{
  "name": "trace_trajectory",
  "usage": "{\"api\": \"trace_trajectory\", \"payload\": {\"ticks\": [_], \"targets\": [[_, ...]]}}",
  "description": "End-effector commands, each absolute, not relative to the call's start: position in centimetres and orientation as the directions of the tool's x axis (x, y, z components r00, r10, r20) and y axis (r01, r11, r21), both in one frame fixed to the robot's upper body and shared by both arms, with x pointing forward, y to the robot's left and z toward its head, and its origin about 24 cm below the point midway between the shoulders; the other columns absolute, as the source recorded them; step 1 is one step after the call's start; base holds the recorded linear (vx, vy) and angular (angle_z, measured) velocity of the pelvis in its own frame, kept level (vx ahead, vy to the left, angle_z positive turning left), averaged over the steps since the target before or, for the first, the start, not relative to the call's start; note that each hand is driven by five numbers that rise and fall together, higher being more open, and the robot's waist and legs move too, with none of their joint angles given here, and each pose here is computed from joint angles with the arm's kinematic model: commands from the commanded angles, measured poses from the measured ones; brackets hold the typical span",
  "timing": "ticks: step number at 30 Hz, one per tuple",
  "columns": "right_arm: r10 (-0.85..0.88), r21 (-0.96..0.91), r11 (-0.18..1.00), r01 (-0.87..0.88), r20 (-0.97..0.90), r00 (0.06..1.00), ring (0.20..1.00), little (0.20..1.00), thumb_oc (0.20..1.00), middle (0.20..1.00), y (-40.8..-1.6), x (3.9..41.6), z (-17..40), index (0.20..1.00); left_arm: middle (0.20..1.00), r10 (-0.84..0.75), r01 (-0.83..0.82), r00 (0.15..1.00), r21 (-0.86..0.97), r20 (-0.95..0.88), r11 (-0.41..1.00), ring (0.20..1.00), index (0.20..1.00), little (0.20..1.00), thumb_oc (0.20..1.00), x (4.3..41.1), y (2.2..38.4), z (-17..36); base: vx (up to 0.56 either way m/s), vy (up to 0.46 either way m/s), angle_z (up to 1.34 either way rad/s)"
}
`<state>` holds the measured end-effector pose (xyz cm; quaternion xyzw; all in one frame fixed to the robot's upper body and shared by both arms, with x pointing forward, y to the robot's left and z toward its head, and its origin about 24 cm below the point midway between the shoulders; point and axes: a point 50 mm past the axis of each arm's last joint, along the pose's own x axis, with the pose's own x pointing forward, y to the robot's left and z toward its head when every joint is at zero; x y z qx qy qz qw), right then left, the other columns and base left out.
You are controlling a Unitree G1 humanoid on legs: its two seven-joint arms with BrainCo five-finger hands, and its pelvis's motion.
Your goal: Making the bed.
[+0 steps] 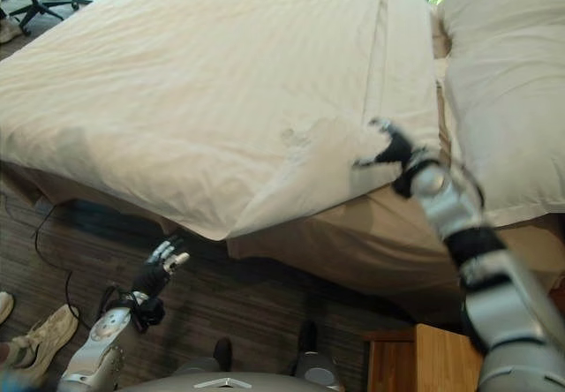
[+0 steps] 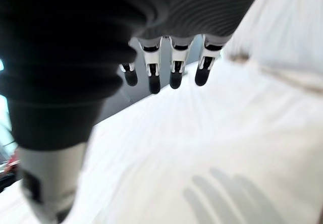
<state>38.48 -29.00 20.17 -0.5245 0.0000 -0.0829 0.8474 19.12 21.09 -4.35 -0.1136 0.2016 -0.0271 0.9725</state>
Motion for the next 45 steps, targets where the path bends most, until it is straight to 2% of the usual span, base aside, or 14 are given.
{"api": "trace_trajectory", "payload": {"ticks": [1,5,13,22,23,24,25,28,32,36,39,41,42,45], "targets": [[-0.279,-0.913,0.212,0.349,0.286,0.917,1.000,1.000,1.000,1.000,-30.6,39.2,28.0,1.000,1.000,-0.117,0.076,0.971,-0.194,-0.209,0.978,1.000,1.000,1.000,1.000,21.7,22.6,0.0,-0.07,0.008,0.09],[-0.324,-0.914,0.157,0.373,0.309,0.894,1.000,1.000,1.000,1.000,-30.9,39.3,29.2,1.000,1.000,-0.125,0.093,0.977,-0.185,-0.171,0.978,1.000,1.000,1.000,1.000,22.1,22.3,0.8,-0.06,0.003,0.21],[-0.289,-0.901,0.176,0.397,0.338,0.896,1.000,1.000,1.000,1.000,-28.2,40.4,29.8,1.000,1.000,-0.135,0.120,0.988,-0.191,-0.068,0.974,1.000,1.000,1.000,1.000,23.8,20.8,2.7,-0.05,0.019,0.05],[-0.230,-0.929,0.233,0.286,0.233,0.945,1.000,1.000,1.000,1.000,-25.4,41.7,25.9,1.000,1.000,-0.163,0.147,0.986,-0.251,-0.044,0.957,1.000,1.000,1.000,1.000,25.2,17.6,2.6,-0.04,0.022,-0.08],[-0.230,-0.929,0.233,0.286,0.233,0.945,0.602,0.602,0.602,0.602,-25.4,41.7,25.9,0.602,1.000,-0.163,0.147,0.986,-0.251,-0.044,0.957,1.000,1.000,1.000,1.000,25.3,17.6,2.6,0.02,0.036,-0.05],[-0.211,-0.938,0.232,0.257,0.209,0.955,0.341,0.341,0.341,0.341,-24.8,41.8,25.1,0.341,1.000,-0.164,0.148,0.985,-0.254,-0.044,0.956,1.000,1.000,1.000,1.000,25.3,17.4,2.6,0.02,0.012,-0.04],[-0.192,-0.949,0.217,0.231,0.191,0.963,0.200,0.200,0.200,0.200,-24.4,42.0,24.5,0.200,1.000,-0.171,0.154,0.984,-0.258,-0.045,0.954,1.000,1.000,1.000,1.000,25.4,17.1,2.5,0.02,0.012,-0.05],[-0.152,-0.966,0.174,0.193,0.167,0.974,0.200,0.200,0.200,0.200,-23.6,42.1,23.5,0.200,1.000,-0.164,0.150,0.986,-0.255,-0.036,0.955,1.000,1.000,1.000,1.000,25.4,17.1,2.6,0.03,0.024,-0.11],[-0.145,-0.946,0.228,0.232,0.202,0.968,0.200,0.200,0.200,0.200,-24.2,41.7,23.3,0.200,1.000,-0.152,0.139,0.988,-0.249,-0.031,0.958,1.000,1.000,1.000,1.000,25.4,17.3,2.8,0.02,0.014,-0.10],[-0.090,-0.889,0.307,0.339,0.328,0.941,0.200,0.200,0.200,0.200,-27.1,38.3,22.5,0.200,1.000,-0.061,0.044,0.996,-0.254,-0.059,0.966,1.000,1.000,1.000,1.000,24.3,19.3,2.1,0.02,0.018,0.05],[-0.213,-0.847,0.376,0.377,0.317,0.924,0.200,0.200,0.200,0.200,-31.4,34.2,18.0,0.200,1.000,-0.035,0.012,0.996,-0.252,-0.088,0.968,1.000,1.000,1.000,1.000,23.7,19.9,1.4,0.01,0.010,-0.05],[-0.360,-0.856,0.354,0.376,0.247,0.900,0.200,0.200,0.200,0.200,-35.6,31.0,14.7,0.200,1.000,-0.032,0.004,0.993,-0.246,-0.110,0.969,1.000,1.000,1.000,1.000,23.2,20.4,0.9,0.03,0.012,-0.10],[-0.363,-0.856,0.354,0.377,0.246,0.899,0.200,0.200,0.200,0.200,-35.7,30.9,14.6,0.200,1.000,-0.035,0.007,0.993,-0.245,-0.111,0.970,1.000,1.000,1.000,1.000,23.2,20.4,0.9,0.05,0.010,-0.05],[-0.555,-0.902,0.344,0.263,0.031,0.831,0.200,0.200,0.200,0.200,-40.2,25.6,8.2,0.200,1.000,-0.037,0.004,0.990,-0.234,-0.134,0.972,1.000,1.000,1.000,1.000,22.6,21.1,0.4,0.04,0.009,-0.03]]}}
